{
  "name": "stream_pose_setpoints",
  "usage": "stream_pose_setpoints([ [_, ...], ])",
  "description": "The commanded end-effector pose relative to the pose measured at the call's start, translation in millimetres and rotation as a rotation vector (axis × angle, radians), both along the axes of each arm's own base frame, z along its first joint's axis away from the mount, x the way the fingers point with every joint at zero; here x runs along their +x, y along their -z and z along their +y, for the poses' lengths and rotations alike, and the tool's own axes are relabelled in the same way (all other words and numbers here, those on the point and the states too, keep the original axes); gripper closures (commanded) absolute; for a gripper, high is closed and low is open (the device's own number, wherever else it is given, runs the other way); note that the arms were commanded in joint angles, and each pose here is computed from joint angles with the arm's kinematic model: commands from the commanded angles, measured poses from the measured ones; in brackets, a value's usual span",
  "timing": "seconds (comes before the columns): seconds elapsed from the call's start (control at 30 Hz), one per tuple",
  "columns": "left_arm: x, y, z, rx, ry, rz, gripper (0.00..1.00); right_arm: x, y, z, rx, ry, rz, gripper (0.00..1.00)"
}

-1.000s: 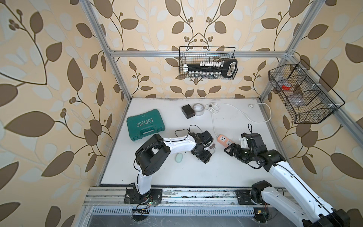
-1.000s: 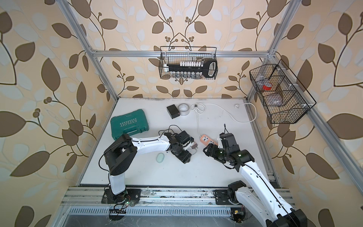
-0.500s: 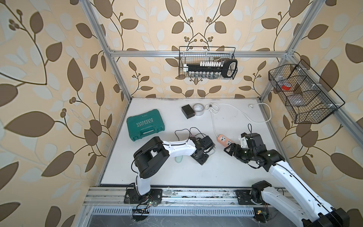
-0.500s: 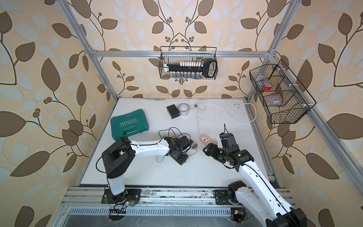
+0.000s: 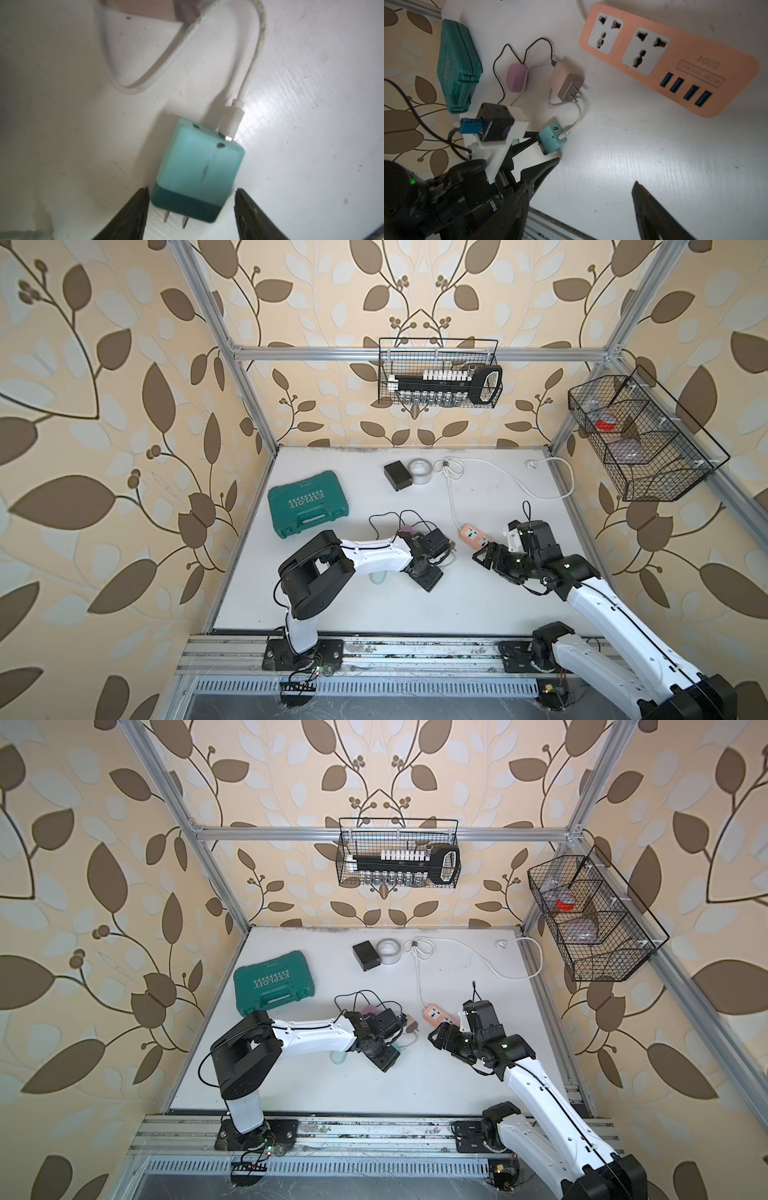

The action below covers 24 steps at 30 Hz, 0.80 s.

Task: Charge the bluetooth headset
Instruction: Pick up the plug from the center of the board.

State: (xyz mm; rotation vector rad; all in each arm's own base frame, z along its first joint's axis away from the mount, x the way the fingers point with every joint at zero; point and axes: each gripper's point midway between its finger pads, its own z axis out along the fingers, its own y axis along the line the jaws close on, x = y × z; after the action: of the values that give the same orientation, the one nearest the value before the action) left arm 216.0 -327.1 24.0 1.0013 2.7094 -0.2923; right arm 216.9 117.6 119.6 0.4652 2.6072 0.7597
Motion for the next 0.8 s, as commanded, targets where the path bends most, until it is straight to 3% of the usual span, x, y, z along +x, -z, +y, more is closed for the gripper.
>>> stream_pose_setpoints([
  [0.0,5,-18,-11,-0.032,0.024,-0.038,0.28,-2,6,1,0.006,-0.006,0.015,0.2],
  [0.13,11,-23,-24,-0.051,0.048,-0.048,0.29,-2,7,2,0.008,-0.009,0.019,0.21],
  [0.3,10,-19,-29,-0.045,0.077,-0.027,0.41,-3,6,0,0.006,-0.002,0.015,0.21],
  [0.57,0,-9,-16,-0.024,0.061,0.002,0.32,-4,8,0,0.007,0.001,0.016,0.21],
  [0.77,-2,0,-14,-0.023,0.045,0.014,0.4,-2,5,1,0.012,-0.003,0.011,0.21],
])
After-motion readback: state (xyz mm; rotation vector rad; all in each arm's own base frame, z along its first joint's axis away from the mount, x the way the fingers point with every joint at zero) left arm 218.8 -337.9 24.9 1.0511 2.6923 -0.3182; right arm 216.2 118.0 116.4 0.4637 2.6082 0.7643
